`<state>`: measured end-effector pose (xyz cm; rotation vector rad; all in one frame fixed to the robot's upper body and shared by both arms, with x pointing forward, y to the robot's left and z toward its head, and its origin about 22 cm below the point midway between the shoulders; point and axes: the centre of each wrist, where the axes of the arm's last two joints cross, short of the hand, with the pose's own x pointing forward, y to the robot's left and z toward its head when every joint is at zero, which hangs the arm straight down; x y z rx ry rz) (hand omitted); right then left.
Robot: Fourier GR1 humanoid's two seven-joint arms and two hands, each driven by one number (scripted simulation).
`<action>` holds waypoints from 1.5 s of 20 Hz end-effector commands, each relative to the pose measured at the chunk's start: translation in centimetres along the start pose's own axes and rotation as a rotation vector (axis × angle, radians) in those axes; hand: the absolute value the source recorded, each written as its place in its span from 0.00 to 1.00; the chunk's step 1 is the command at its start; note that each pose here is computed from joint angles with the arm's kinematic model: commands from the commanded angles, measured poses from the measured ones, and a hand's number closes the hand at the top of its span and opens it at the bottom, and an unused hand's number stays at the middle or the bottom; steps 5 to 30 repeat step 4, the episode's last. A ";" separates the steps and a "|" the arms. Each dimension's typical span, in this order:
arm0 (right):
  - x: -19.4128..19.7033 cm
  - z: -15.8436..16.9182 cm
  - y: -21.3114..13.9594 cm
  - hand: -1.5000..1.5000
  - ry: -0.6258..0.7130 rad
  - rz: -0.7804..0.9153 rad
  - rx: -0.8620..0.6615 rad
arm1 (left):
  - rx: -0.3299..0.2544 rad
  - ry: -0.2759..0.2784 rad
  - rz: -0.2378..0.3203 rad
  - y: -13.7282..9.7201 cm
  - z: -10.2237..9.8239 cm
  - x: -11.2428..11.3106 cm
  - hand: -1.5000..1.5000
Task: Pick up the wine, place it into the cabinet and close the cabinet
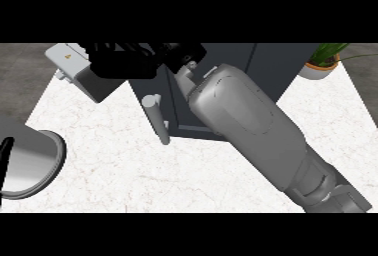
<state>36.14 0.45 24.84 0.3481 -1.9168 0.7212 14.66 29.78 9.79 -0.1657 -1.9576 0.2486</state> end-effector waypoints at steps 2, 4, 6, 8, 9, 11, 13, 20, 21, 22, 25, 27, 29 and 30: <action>-3.4 0.4 -5.3 1.00 0.099 0.066 -0.144 | -0.008 0.007 0.013 -0.4 -0.3 0.1 0.00; -3.2 -0.4 -4.2 1.00 0.090 0.065 -0.135 | -0.004 -0.004 0.020 0.0 -0.9 0.0 0.00; -3.2 -0.4 -4.2 1.00 0.090 0.065 -0.135 | -0.004 -0.004 0.020 0.0 -0.9 0.0 0.00; -3.2 -0.4 -4.2 1.00 0.090 0.065 -0.135 | -0.004 -0.004 0.020 0.0 -0.9 0.0 0.00; -3.2 -0.4 -4.2 1.00 0.090 0.065 -0.135 | -0.004 -0.004 0.020 0.0 -0.9 0.0 0.00; -3.2 -0.4 -4.2 1.00 0.090 0.065 -0.135 | -0.004 -0.004 0.020 0.0 -0.9 0.0 0.00; -3.2 -0.4 -4.2 1.00 0.090 0.065 -0.135 | -0.004 -0.004 0.020 0.0 -0.9 0.0 0.00; -3.2 -0.4 -4.2 1.00 0.090 0.065 -0.135 | -0.004 -0.004 0.020 0.0 -0.9 0.0 0.00; -3.2 -0.4 -4.2 1.00 0.090 0.065 -0.135 | -0.004 -0.004 0.020 0.0 -0.9 0.0 0.00; -3.2 -0.4 -4.2 1.00 0.090 0.065 -0.135 | -0.004 -0.004 0.020 0.0 -0.9 0.0 0.00; -3.2 -0.4 -4.2 1.00 0.090 0.065 -0.135 | -0.004 -0.004 0.020 0.0 -0.9 0.0 0.00; -3.2 -0.4 -4.2 1.00 0.090 0.065 -0.135 | -0.004 -0.004 0.020 0.0 -0.9 0.0 0.00; -3.2 -0.4 -4.2 1.00 0.090 0.065 -0.135 | -0.004 -0.004 0.020 0.0 -0.9 0.0 0.00; -3.2 -0.4 -4.2 1.00 0.090 0.065 -0.135 | -0.004 -0.004 0.020 0.0 -0.9 0.0 0.00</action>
